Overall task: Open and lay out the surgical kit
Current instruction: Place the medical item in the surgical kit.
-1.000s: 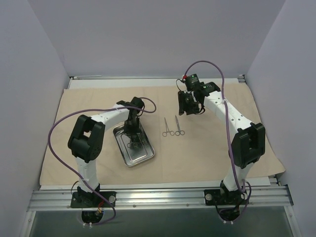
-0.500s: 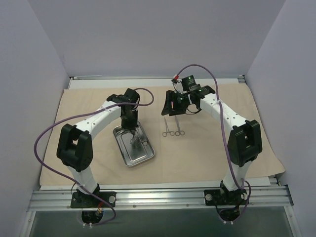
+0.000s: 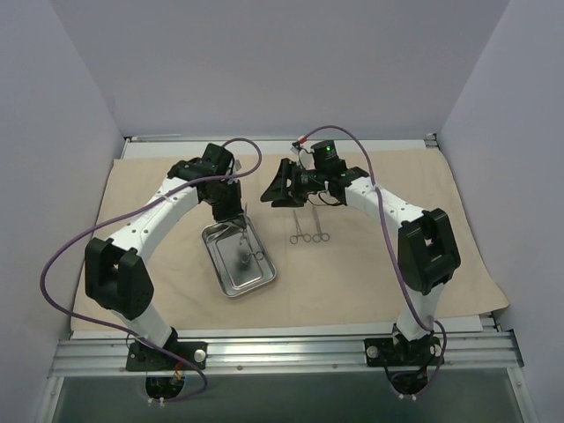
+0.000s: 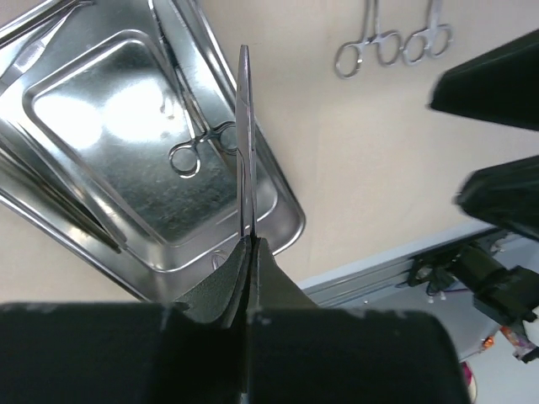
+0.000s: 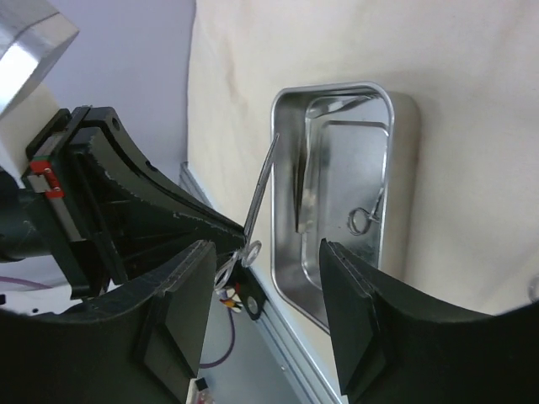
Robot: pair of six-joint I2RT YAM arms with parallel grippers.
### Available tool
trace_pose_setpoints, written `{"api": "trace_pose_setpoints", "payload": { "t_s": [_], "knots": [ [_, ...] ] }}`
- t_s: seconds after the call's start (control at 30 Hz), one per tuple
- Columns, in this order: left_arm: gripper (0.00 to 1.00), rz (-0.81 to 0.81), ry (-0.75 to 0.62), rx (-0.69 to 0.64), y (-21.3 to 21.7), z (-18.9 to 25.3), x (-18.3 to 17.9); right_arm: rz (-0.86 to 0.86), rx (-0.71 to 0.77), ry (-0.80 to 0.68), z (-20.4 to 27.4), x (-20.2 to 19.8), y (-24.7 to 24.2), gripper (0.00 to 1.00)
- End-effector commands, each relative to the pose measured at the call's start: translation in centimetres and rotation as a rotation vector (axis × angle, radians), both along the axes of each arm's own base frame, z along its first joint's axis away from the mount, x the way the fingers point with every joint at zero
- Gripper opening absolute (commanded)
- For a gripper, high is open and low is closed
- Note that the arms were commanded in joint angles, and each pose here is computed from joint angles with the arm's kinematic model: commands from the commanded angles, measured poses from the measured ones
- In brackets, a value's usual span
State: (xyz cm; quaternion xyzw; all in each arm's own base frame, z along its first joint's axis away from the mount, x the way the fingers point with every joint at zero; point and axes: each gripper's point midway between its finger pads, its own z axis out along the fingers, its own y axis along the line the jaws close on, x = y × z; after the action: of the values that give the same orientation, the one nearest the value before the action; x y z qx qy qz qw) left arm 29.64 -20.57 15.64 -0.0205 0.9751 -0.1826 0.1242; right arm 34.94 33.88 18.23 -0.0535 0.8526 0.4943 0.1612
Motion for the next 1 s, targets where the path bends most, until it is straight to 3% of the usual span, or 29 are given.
{"api": "trace_pose_setpoints", "payload": {
  "t_s": [0.0,0.33,0.97],
  "knots": [
    [0.02,0.008,-0.09,-0.153,-1.8,5.1,0.9,0.028,0.155,-0.025,3.6,-0.2,1.8,0.53],
    [0.02,0.031,-0.106,-0.281,-3.1,7.8,1.1,0.033,0.225,-0.007,4.5,-0.3,3.1,0.53],
    [0.02,0.037,-0.128,-0.397,-4.4,10.8,1.6,0.074,0.284,0.023,4.0,-1.4,4.1,0.5]
  ]
}}
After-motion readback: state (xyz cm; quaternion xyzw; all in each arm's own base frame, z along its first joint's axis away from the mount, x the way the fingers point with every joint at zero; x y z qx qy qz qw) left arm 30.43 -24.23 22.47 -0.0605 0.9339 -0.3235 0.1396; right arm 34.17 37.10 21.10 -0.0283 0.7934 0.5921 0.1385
